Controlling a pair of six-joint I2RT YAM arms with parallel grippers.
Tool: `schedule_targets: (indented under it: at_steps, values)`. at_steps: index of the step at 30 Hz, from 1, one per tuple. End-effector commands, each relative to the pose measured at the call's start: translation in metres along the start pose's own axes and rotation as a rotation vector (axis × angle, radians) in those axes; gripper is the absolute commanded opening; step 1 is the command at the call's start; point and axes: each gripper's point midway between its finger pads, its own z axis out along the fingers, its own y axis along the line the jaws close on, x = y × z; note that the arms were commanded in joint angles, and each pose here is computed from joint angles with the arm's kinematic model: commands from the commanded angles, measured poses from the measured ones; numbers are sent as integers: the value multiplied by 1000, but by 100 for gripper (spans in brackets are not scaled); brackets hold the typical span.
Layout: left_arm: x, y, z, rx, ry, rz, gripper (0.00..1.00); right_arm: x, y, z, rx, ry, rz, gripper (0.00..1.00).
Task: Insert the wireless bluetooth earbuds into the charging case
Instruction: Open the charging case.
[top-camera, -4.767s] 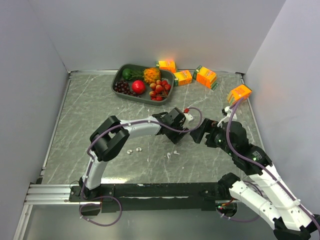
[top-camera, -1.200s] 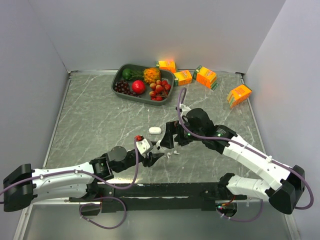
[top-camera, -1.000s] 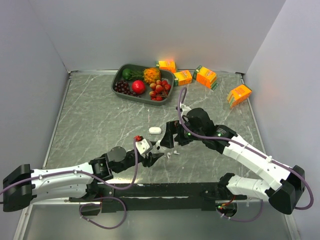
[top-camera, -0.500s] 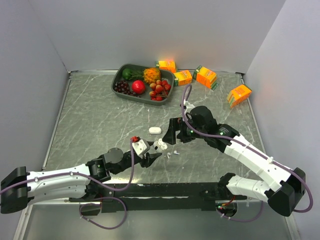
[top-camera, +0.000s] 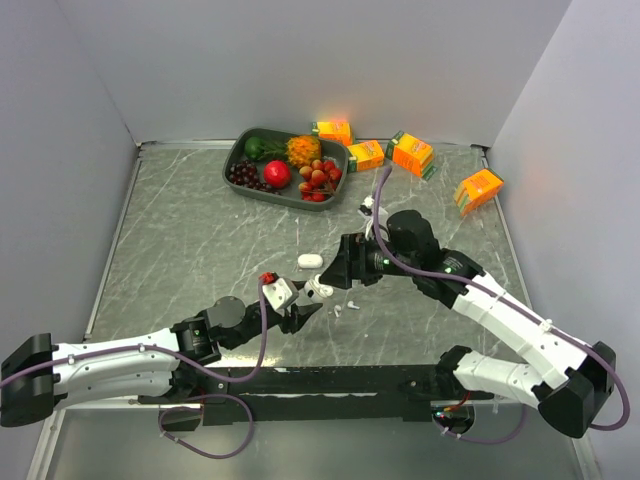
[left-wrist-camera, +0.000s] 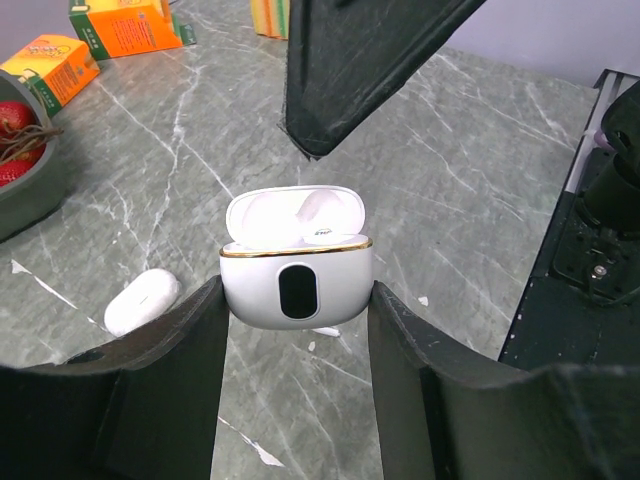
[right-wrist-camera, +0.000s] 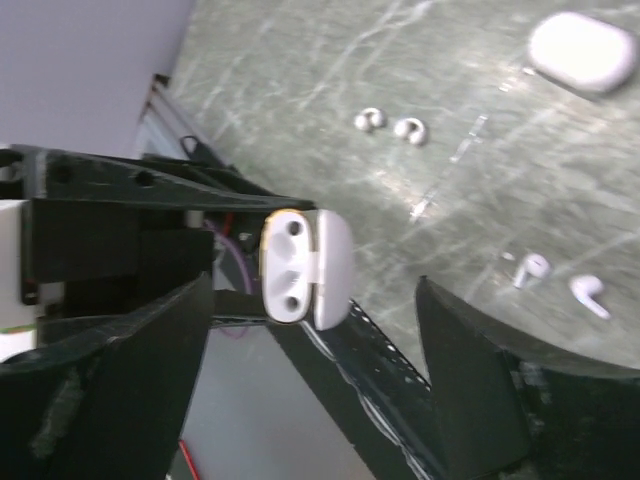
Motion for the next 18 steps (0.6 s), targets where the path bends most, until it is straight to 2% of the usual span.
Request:
schedule_targets:
  at_steps: [1,5,12,18]
  values:
    - [-24,2,-1,-17,-86,2,1,-6,18,6,-99,0,26,83]
    - [-29,1,-2,-14,-104,-2,1,-3,9,11,-68,13,37,81]
    - [-32,0,-1,-8,-109,-3,1,0,5,17,-60,31,43,63]
    - [-34,0,-2,-10,-113,-4,1,2,3,21,-61,45,45,58]
